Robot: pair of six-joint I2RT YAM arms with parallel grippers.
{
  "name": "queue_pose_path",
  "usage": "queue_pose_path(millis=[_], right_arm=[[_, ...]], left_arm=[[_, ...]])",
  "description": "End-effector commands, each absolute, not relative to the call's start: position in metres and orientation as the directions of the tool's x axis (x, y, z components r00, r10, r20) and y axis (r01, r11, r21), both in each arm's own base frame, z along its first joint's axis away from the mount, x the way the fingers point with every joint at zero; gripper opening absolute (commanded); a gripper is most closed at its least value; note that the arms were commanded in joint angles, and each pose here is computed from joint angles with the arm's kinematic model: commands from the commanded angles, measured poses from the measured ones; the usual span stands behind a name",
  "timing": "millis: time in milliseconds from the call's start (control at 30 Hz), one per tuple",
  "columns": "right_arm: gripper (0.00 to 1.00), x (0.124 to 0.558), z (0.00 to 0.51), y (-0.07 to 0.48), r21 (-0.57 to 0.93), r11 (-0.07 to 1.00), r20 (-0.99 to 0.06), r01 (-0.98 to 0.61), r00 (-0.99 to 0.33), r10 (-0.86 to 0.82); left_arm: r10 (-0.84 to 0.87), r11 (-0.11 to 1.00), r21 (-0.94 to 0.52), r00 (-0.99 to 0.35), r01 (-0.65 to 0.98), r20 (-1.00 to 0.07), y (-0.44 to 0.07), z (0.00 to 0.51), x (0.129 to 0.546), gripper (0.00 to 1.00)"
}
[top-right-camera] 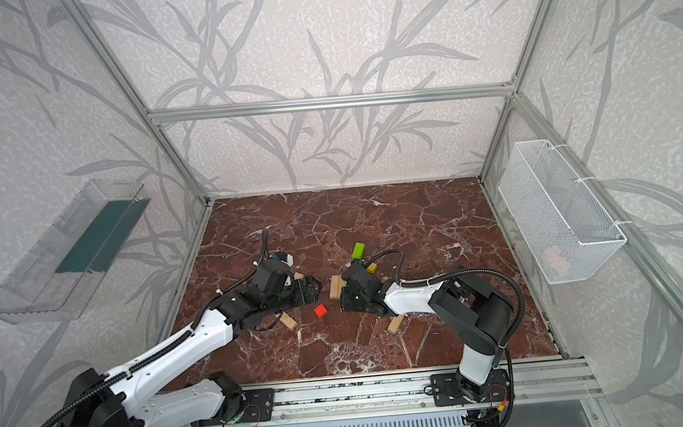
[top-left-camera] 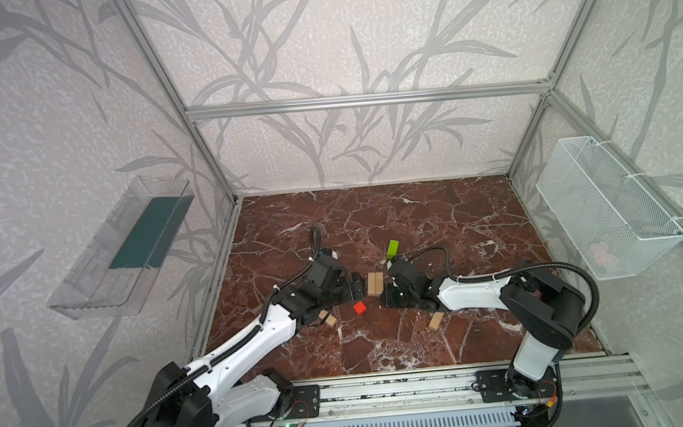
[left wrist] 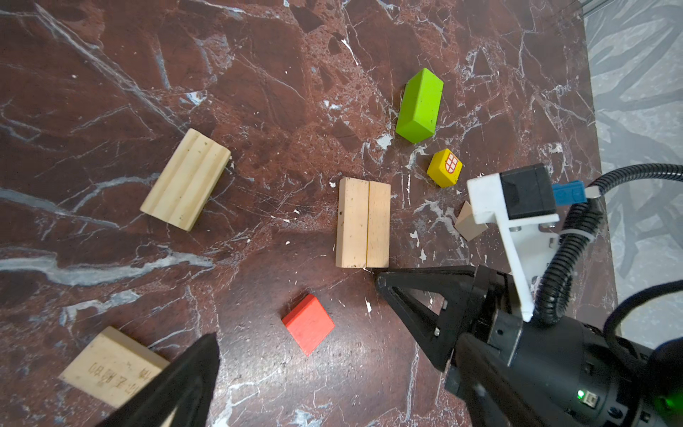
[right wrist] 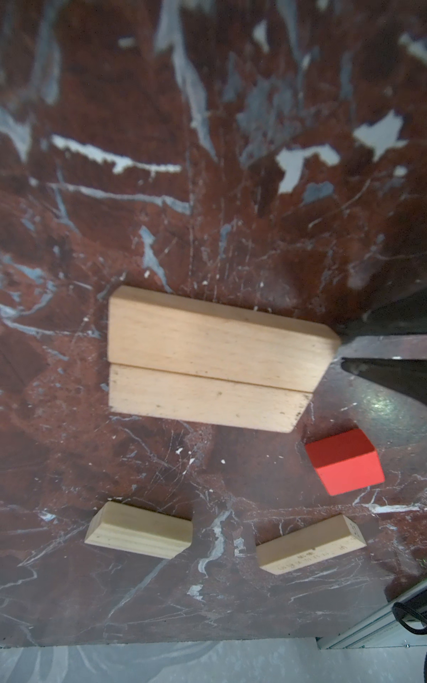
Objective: Build the wood block tower
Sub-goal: 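Open the right gripper to release the bar beside the first bar, then raise the right gripper away while the left gripper moves to the printed pine bar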
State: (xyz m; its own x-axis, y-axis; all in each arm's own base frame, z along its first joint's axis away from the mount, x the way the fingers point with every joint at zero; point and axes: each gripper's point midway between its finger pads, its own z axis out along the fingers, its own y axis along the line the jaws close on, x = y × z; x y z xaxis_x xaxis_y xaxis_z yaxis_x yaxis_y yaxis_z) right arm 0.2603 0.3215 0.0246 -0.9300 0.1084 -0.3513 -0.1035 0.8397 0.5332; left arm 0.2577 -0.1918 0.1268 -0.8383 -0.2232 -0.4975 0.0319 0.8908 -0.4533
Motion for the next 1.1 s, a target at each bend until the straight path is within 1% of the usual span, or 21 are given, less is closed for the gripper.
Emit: queue_pose_path(millis=[0, 133, 233, 367, 500, 600, 833, 1000, 1067], right_arm=[[0.15, 0.261, 0.049, 0.322, 0.549, 0.825, -0.386, -0.135, -0.916, 0.107], [0.16, 0.259, 0.066, 0.312, 0.528, 0.831, -0.432, -0.172, -0.897, 0.089], [0.18, 0.26, 0.086, 0.301, 0.487, 0.844, -0.498, -0.225, -0.866, 0.056], [0.25, 0.259, 0.109, 0.286, 0.439, 0.844, -0.575, -0.307, -0.818, 0.002], [0.33, 0.256, 0.128, 0.275, 0.376, 0.823, -0.651, -0.425, -0.753, -0.092], [0.39, 0.251, 0.133, 0.271, 0.317, 0.803, -0.692, -0.505, -0.702, -0.168], [0.51, 0.232, 0.118, 0.292, 0.325, 0.66, -0.738, -0.677, -0.619, -0.271], [0.59, 0.219, 0.11, 0.306, 0.33, 0.554, -0.757, -0.764, -0.565, -0.329], [0.61, 0.216, 0.11, 0.307, 0.323, 0.54, -0.763, -0.777, -0.552, -0.338]], left_arm=[[-0.216, 0.896, -0.443, -0.833, 0.039, -0.51, -0.191, 0.134, 0.26, 0.98], [-0.204, 0.898, -0.439, -0.841, 0.044, -0.502, -0.191, 0.132, 0.257, 0.98], [-0.188, 0.91, -0.414, -0.849, 0.039, -0.494, -0.186, 0.13, 0.253, 0.97], [-0.157, 0.931, -0.363, -0.863, 0.033, -0.481, -0.175, 0.125, 0.243, 0.97], [-0.142, 0.964, -0.264, -0.88, -0.019, -0.454, -0.148, 0.115, 0.226, 0.97], [-0.162, 0.972, -0.226, -0.888, -0.068, -0.43, -0.131, 0.108, 0.212, 0.97], [-0.243, 0.967, -0.17, -0.895, -0.191, -0.374, -0.105, 0.093, 0.189, 0.97], [-0.294, 0.955, -0.143, -0.899, -0.26, -0.325, -0.099, 0.085, 0.181, 0.93], [-0.308, 0.951, -0.128, -0.904, -0.282, -0.295, -0.099, 0.082, 0.178, 0.91]])
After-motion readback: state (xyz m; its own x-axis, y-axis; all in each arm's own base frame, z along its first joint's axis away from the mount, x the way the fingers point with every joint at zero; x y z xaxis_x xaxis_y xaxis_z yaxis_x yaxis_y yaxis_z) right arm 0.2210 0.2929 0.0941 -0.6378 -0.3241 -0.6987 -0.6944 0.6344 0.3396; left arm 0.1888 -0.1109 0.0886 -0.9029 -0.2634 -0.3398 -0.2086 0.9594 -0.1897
